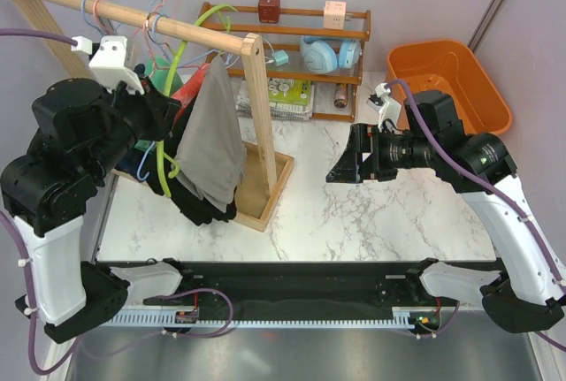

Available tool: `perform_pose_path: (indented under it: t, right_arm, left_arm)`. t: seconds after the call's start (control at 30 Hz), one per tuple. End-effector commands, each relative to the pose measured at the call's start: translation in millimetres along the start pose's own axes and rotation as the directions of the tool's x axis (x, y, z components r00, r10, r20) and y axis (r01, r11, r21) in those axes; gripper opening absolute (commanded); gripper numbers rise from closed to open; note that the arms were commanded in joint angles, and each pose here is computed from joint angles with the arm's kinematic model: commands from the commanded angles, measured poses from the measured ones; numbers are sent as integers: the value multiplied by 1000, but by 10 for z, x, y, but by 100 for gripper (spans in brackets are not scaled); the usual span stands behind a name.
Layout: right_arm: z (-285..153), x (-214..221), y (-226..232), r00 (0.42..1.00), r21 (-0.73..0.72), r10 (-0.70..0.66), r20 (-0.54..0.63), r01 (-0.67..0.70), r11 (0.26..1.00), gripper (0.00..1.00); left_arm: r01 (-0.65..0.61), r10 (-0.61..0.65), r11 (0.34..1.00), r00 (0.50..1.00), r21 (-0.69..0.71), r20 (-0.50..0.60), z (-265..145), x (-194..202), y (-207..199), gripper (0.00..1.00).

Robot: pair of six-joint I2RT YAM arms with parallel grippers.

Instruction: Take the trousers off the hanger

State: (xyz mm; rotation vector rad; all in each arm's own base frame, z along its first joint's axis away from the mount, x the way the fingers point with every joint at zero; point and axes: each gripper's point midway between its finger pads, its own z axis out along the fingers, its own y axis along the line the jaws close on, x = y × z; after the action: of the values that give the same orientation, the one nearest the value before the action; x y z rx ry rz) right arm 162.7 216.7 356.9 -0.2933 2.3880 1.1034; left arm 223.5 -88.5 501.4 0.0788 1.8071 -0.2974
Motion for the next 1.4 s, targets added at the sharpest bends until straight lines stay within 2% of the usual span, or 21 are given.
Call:
perform_pose_path:
  t: [0.0, 0.13, 0.33, 0.37, 0.53, 0.67, 0.9, 1.03, 1.37]
  right_arm:
    - [-12, -43, 69, 1000, -28, -7, 22, 8, 1000, 98]
    - [8, -41, 58, 1000, -26, -8, 17, 9, 1000, 98]
    - [43, -52, 50, 1000, -28, -16, 5, 16, 999, 98]
    - [47, -48, 47, 1000, -28, -18, 2, 18, 999, 98]
    - [53, -58, 54, 1000, -32, -27, 0, 27, 999, 98]
    - [42, -57, 69, 999, -37, -35, 2, 35, 999, 98]
    - [51, -45, 32, 999, -25, -33, 0, 33, 999, 98]
    - [60, -51, 8, 1000, -13, -28, 4, 28, 1000, 98]
    - [70, -43, -50, 1000, 16, -17, 10, 17, 1000, 98]
  left_arm:
    - [-9, -7, 994, 990, 112, 140, -344, -281, -93, 2]
    - [-18, -5, 988, 989, 153, 148, -573, -243, -88, 2]
    - [-28, 13, 980, 997, 198, 77, -751, -26, -97, 2]
    - [-31, 11, 972, 996, 233, 87, -844, -10, -128, 2]
    - [-41, 30, 974, 998, 221, 52, -1037, 182, -14, 2]
    - [-49, 43, 963, 999, 266, 29, -1256, 318, -8, 2]
    - [38, -39, 950, 999, 309, 0, -1611, 498, 21, 2]
    - [101, -119, 937, 992, 335, 32, -1855, 522, 61, 2]
    - [160, -207, 858, 977, 489, 43, -2356, 687, 82, 2]
